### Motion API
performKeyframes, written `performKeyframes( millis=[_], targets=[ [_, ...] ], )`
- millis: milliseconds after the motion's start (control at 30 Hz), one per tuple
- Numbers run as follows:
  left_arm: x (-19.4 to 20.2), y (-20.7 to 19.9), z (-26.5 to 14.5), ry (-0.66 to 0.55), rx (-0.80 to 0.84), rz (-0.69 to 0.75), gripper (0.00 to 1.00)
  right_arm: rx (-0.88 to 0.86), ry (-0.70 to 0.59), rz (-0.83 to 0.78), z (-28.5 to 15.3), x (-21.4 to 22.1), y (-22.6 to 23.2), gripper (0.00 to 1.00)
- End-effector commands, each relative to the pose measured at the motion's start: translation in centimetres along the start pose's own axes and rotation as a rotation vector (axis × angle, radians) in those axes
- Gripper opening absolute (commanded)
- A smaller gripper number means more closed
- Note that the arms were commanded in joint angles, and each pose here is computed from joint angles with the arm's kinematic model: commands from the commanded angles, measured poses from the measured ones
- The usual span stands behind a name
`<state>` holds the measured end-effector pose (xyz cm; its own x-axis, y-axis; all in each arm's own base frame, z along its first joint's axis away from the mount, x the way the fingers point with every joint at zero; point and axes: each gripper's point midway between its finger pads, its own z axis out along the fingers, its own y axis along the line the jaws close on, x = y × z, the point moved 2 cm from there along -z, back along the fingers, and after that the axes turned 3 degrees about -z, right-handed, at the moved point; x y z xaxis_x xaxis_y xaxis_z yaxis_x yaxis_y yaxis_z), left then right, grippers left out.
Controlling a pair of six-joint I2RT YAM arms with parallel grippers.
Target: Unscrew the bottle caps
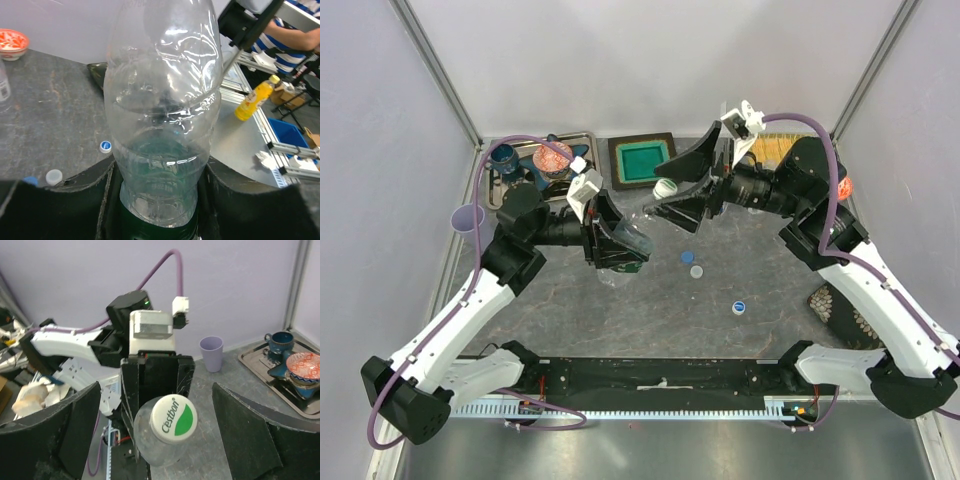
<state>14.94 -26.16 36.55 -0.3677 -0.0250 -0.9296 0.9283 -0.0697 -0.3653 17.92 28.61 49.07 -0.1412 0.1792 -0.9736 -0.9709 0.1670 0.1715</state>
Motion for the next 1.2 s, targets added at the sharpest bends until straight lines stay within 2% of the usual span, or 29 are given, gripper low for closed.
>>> performKeyframes(
  millis=[0, 267, 833, 967, 1167],
  targets=[
    [-1.9, 1.0, -0.1, -0.06, -0.094, 0.086, 0.44, 0.141, -0.068, 0.046, 0.5, -2.1, -1.9, 0.98],
    [-2.3, 3.7, -0.7, -0.105, -0.287, 0.112, 0.45, 0.36, -0.14, 0.105, 0.3, -3.2, -5.3, 0.98],
    [-2.2, 8.6, -3.9, -0.144, -0.792, 0.199, 0.45, 0.544, -0.206, 0.194, -0.6, -3.9, -7.9, 0.98],
    [-2.3, 9.3, -4.6, -0.148, -0.919, 0.237, 0.45, 0.573, -0.186, 0.262, 0.0, -3.2, -8.7, 0.98],
    [-2.0, 9.5, -4.3, -0.131, -0.994, 0.276, 0.45, 0.584, -0.136, 0.314, 1.6, -1.7, -9.5, 0.98]
  ],
)
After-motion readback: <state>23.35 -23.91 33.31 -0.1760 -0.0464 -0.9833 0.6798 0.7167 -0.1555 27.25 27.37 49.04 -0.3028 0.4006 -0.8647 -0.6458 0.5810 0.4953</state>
